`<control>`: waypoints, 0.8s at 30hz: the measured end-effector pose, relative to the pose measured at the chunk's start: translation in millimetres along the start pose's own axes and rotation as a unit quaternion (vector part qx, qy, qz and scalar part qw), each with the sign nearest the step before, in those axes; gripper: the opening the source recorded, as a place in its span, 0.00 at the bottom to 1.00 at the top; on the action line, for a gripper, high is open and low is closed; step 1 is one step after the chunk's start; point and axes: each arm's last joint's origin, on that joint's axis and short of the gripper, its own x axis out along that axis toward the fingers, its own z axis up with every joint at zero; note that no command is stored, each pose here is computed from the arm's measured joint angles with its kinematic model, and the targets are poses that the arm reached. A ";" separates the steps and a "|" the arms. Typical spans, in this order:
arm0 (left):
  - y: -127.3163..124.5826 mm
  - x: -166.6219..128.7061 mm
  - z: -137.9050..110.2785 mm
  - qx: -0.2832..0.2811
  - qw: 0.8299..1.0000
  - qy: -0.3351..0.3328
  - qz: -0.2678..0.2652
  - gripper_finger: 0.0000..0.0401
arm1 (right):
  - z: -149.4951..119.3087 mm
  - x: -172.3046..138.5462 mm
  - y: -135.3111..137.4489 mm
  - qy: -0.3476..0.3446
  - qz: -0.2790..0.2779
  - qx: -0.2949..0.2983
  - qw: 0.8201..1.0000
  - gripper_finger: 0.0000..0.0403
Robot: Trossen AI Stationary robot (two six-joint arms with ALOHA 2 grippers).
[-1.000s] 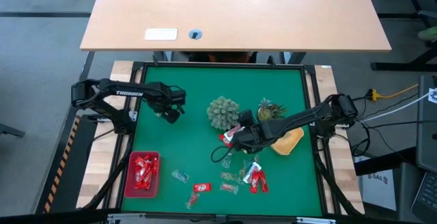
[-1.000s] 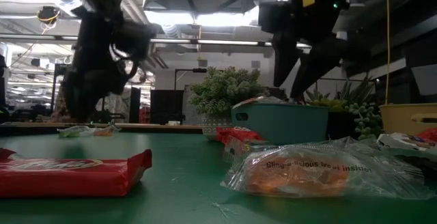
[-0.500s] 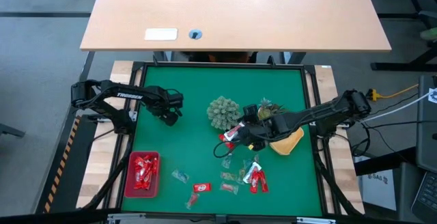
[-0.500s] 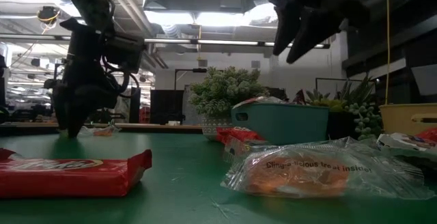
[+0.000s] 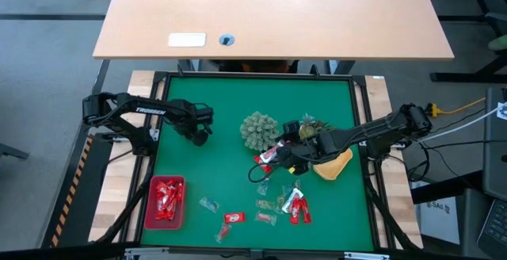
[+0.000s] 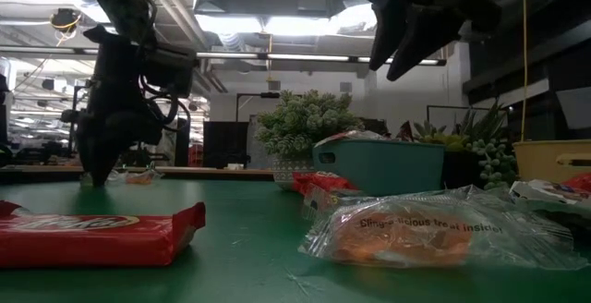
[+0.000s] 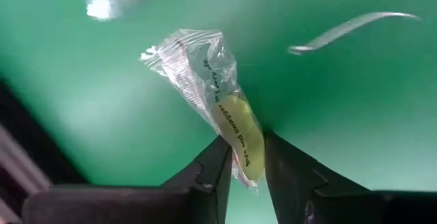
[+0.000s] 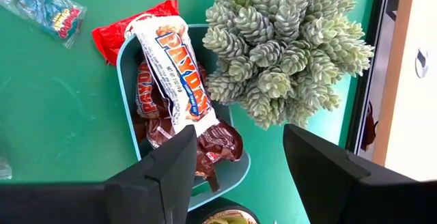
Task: Organize candy in baskets
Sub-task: Put the green gummy into the yellow bin
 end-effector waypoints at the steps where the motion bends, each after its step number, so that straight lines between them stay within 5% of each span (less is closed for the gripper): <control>1: -2.1 -1.8 0.9 0.001 1.000 0.002 -0.012 0.19 | 0.0 0.0 0.1 0.000 0.000 0.000 1.000 0.54; 17: -50.3 -68.9 9.6 0.083 0.968 0.038 -0.234 0.19 | 15.1 -2.2 5.7 -0.097 0.137 0.022 0.986 0.54; 24: -75.0 -107.3 4.2 0.124 0.945 0.011 -0.303 0.19 | 21.2 -2.8 3.9 -0.127 0.127 0.033 0.983 0.54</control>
